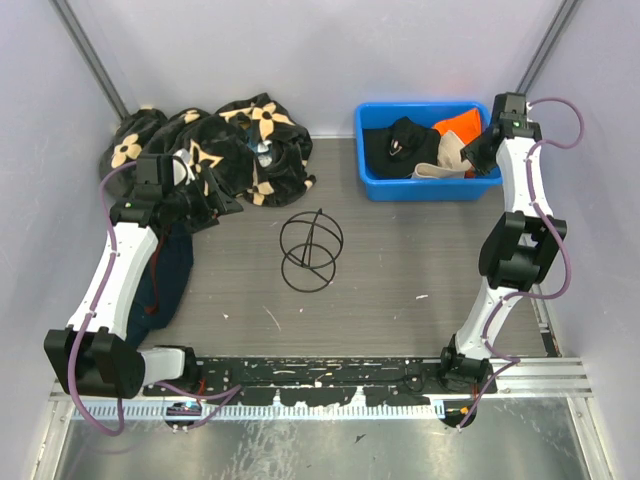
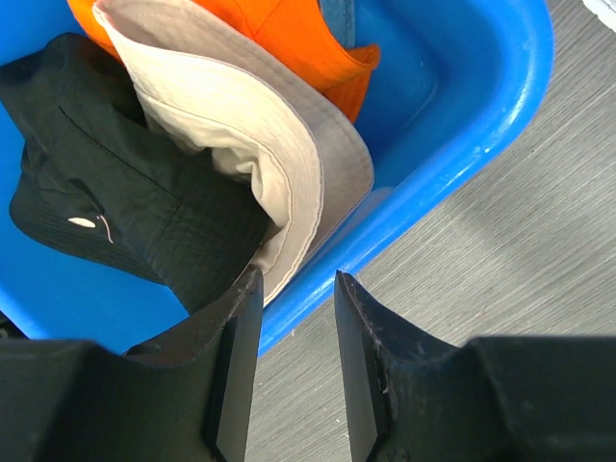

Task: Stack the hats

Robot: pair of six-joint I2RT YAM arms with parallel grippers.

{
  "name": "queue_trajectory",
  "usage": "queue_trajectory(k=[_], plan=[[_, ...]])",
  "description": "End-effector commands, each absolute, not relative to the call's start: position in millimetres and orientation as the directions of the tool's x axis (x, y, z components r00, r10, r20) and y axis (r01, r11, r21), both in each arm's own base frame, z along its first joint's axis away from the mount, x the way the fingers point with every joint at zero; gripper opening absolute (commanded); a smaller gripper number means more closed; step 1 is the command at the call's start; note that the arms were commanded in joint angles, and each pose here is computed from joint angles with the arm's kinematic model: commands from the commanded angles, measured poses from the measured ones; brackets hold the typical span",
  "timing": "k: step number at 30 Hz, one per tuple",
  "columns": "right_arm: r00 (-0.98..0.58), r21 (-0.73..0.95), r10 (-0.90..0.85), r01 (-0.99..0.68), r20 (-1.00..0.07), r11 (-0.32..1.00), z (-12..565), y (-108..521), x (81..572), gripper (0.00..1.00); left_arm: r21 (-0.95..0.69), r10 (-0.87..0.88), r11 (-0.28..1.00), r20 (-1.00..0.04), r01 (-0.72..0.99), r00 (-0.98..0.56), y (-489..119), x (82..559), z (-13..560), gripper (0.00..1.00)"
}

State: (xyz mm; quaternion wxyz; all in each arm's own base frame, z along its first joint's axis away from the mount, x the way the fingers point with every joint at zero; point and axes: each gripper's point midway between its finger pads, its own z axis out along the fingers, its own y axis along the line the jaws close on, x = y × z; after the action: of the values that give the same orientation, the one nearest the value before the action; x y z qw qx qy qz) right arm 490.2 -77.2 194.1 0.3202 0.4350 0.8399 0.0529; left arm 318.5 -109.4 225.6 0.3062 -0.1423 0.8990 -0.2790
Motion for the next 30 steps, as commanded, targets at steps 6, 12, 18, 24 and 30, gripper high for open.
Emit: queue_trajectory(k=[6, 12, 18, 24, 30], plan=[[-0.424, 0.399, 0.763, 0.669, -0.487, 0.627, 192.9, -77.7, 497.3, 0.42, -0.574, -0.410, 0.815, -0.468, -0.083, -0.783, -106.9, 313.6, 220.3, 0.83], [-0.430, 0.428, 0.790, 0.672, -0.438, 0.604, 175.3, -69.3, 500.8, 0.42, -0.569, -0.409, 0.818, -0.471, -0.085, -0.782, -106.0, 314.0, 221.7, 0.83], [-0.418, 0.441, 0.808, 0.684, -0.416, 0.581, 161.4, -67.9, 504.6, 0.42, -0.562, -0.406, 0.823, -0.479, -0.083, -0.778, -104.6, 314.2, 225.8, 0.83], [-0.376, 0.481, 0.834, 0.688, -0.404, 0.543, 153.2, -66.8, 512.9, 0.36, -0.560, -0.405, 0.824, -0.482, -0.082, -0.777, -104.2, 314.0, 228.6, 0.83], [-0.383, 0.546, 0.837, 0.635, -0.391, 0.546, 161.2, -57.8, 529.3, 0.01, -0.549, -0.402, 0.829, -0.457, -0.104, -0.793, -103.3, 317.0, 218.0, 0.83]])
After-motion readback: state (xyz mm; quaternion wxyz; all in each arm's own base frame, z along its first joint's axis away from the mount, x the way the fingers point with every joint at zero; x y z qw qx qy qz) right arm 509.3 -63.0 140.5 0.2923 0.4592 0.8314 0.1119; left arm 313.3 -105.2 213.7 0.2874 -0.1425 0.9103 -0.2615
